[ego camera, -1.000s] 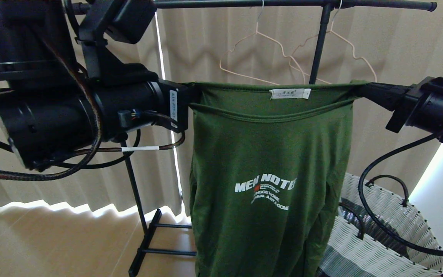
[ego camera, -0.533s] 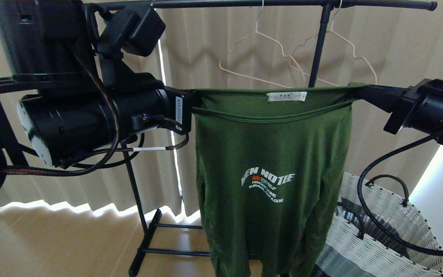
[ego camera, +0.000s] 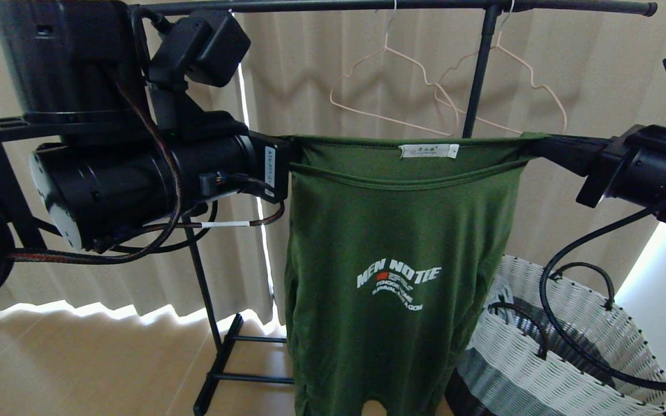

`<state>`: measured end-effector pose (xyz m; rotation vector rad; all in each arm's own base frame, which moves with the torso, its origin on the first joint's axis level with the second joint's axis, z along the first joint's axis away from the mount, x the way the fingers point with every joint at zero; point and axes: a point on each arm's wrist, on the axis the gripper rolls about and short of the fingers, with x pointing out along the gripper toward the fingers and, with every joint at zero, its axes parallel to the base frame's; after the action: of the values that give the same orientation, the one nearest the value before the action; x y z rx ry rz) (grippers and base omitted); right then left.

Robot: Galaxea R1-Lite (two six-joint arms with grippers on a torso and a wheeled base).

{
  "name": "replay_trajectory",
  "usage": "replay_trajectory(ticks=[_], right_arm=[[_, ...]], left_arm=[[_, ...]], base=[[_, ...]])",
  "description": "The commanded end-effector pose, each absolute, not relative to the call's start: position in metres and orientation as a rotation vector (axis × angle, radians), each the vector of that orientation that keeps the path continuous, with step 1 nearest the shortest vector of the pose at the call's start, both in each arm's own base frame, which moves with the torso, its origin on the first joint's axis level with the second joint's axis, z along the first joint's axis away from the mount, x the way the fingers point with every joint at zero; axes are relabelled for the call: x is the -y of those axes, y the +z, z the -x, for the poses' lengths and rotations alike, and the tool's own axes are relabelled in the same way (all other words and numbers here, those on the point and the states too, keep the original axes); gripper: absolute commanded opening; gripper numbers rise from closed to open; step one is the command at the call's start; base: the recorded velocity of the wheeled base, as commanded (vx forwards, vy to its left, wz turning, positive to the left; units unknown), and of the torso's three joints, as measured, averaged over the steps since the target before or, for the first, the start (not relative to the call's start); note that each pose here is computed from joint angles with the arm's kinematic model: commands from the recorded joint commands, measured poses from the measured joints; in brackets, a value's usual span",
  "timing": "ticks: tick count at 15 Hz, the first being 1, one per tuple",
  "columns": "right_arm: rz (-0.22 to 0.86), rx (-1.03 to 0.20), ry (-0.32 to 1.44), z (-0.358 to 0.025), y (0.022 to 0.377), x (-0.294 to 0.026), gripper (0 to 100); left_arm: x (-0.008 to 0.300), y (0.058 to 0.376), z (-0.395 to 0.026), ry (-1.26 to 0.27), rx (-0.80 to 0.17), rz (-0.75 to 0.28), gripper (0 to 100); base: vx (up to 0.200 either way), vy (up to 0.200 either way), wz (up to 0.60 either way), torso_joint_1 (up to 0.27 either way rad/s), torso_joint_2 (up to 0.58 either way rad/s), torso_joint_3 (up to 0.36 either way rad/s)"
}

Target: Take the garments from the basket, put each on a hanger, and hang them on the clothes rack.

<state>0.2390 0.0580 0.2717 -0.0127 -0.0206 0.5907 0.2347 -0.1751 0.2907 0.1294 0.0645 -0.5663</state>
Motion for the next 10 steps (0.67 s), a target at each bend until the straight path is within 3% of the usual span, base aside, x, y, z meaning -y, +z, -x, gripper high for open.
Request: replay_trajectory(ticks=[1,6,10], right_arm=[[0.015,0.008,0.592,-0.237,0.27,-0.058,100],[0.12,-0.011,0.6,-0.213,0.249,-0.054,100],[0.122,0.026,0.609,-0.202,0.257,-0.052,100]], left_arm=[[0.175,0.29,-0.234,-0.565,-0.067,-0.13,0],[0.169,0.275,-0.244,-0.494,-0.119,-0.15,0],[0.161,0.264,-0.251,-0.455,-0.159,-0.164,0]], base=[[0.0,0.0,0.0,0.0,0.0,0.0],[0.0,0.0,0.0,0.0,0.0,0.0],[0.0,0.0,0.0,0.0,0.0,0.0]])
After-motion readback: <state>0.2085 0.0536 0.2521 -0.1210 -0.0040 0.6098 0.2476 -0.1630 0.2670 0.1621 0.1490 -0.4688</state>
